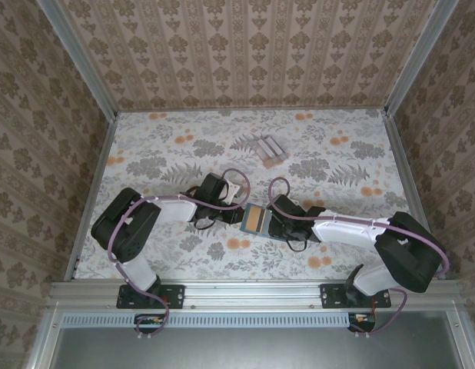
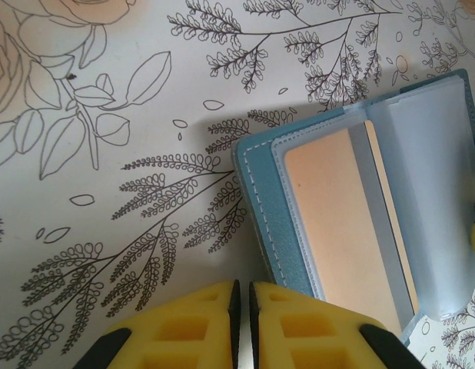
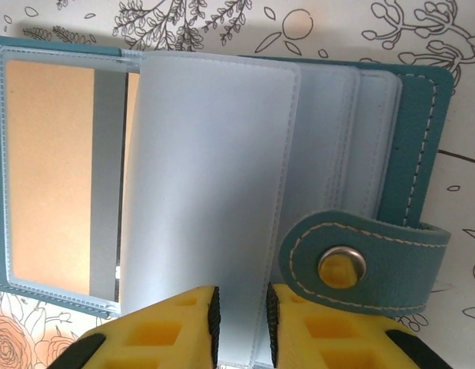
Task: Put the credit cards into the card holder
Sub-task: Flip over the card slot in the card holder, then pick up the credit card from the storage box.
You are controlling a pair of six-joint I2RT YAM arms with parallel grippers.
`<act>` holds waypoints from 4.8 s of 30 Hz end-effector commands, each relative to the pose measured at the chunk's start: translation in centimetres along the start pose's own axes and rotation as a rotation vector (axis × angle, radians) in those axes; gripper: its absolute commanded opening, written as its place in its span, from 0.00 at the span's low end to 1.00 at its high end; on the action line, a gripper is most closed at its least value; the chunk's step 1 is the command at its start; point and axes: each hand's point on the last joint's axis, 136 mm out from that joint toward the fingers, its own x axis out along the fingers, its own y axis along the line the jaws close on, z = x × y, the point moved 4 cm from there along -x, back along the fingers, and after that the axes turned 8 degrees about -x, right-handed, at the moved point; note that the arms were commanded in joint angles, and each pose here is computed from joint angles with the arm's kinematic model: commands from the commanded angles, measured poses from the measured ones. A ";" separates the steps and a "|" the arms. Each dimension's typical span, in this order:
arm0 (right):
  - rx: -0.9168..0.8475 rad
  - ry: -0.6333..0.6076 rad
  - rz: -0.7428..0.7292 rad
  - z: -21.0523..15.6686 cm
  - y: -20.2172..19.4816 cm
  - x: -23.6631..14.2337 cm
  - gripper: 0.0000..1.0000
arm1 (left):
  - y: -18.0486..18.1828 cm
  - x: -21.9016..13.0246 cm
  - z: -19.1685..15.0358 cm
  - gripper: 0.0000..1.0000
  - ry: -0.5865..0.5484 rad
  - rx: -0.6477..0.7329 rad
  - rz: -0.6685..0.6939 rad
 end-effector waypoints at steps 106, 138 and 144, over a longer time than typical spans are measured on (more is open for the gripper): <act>-0.577 -0.160 -0.436 30.3 -1.9 3.5 0.79 | 4.9 -6.5 0.8 0.34 -0.289 -0.162 0.067; -0.688 -0.159 -0.467 30.3 -1.3 1.6 0.34 | 4.6 -5.7 0.8 0.35 -0.269 -0.156 0.066; -0.687 -0.165 -0.437 30.2 -0.6 0.7 0.19 | 4.2 -5.6 0.8 0.35 -0.271 -0.146 0.056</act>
